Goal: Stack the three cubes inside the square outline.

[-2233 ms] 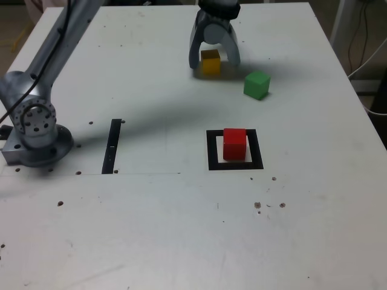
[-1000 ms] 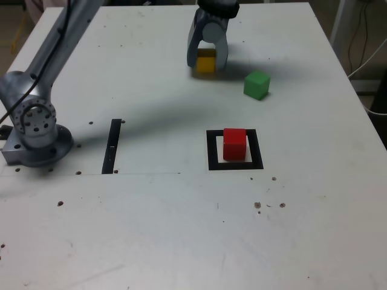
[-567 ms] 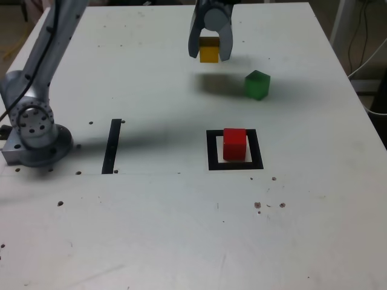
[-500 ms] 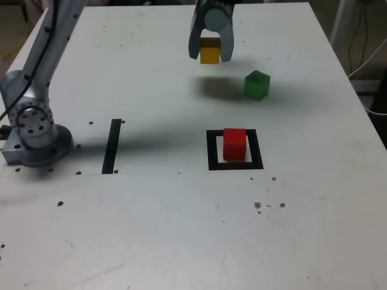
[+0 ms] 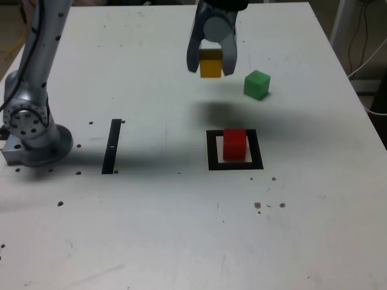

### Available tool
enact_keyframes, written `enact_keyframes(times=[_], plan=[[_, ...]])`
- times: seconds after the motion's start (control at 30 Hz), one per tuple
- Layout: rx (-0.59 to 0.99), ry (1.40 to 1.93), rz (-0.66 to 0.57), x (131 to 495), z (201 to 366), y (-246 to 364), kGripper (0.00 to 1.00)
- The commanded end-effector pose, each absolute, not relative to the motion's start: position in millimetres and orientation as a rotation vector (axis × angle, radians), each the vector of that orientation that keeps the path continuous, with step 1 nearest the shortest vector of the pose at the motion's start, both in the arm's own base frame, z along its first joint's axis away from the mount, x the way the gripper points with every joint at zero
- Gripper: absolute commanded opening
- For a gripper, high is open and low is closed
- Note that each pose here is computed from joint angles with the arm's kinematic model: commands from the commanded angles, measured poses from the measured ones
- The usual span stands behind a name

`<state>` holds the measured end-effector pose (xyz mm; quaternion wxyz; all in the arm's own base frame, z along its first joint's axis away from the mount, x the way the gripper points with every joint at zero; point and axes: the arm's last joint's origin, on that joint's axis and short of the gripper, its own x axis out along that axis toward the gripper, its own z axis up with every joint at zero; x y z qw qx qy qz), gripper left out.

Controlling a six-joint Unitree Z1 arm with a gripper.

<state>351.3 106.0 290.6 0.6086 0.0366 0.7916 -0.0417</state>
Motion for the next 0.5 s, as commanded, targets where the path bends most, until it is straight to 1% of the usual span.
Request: enact_keyframes(times=[0.0,0.47], plan=[[0.088,1.820,-0.109,350.2,295.4,92.3,0.38],[0.105,1.817,-0.176,355.0,296.1,26.4,0.38]])
